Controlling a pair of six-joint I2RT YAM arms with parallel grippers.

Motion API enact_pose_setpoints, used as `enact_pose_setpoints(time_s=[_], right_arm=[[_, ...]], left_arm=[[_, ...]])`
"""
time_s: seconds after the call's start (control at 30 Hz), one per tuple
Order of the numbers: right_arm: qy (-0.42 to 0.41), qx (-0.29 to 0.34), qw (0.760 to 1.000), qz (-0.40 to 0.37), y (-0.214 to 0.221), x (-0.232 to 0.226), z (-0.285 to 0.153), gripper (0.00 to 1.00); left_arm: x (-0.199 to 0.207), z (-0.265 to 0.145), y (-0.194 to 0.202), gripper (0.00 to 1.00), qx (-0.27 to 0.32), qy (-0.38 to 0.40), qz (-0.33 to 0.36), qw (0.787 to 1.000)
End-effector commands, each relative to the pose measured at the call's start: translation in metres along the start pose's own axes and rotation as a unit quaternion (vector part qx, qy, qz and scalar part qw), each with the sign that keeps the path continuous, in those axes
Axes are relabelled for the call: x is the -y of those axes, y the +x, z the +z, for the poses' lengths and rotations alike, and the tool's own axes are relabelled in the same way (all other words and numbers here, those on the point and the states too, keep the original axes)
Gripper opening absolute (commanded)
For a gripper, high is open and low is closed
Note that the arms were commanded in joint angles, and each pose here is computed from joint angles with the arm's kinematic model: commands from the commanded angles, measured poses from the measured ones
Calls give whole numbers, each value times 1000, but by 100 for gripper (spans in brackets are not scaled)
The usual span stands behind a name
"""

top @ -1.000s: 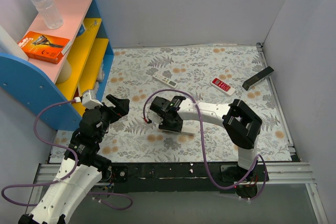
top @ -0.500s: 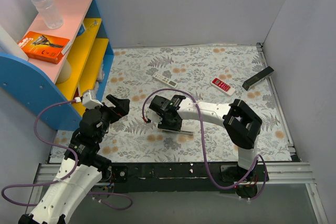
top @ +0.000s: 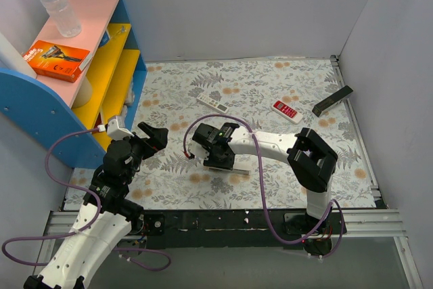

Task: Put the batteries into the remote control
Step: Load the battery cover into the remote control.

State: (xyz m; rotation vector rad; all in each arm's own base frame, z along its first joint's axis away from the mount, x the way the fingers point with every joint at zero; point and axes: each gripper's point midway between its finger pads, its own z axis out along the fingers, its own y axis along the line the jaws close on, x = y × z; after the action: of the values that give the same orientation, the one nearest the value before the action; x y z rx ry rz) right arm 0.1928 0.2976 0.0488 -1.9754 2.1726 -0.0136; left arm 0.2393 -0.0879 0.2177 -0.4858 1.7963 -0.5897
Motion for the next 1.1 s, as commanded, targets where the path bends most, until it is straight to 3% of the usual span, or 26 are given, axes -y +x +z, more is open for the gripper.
enact_pose_setpoints(time_s=[0.0, 0.5, 0.63, 1.07], right_arm=[[-6, 1, 1000, 6, 5, -2, -6, 39], [-8, -10, 1000, 17, 15, -5, 1, 41], [-4, -5, 1000, 12, 12, -2, -2, 50], [10, 40, 999, 20, -11, 8, -37, 63]], left_arm=[[-1, 1, 5, 98, -6, 1, 2, 1000], [-2, 1, 7, 98, -8, 2, 1, 1000], [-2, 1, 7, 98, -9, 1, 0, 1000], [0, 5, 18, 98, -33, 7, 0, 999]])
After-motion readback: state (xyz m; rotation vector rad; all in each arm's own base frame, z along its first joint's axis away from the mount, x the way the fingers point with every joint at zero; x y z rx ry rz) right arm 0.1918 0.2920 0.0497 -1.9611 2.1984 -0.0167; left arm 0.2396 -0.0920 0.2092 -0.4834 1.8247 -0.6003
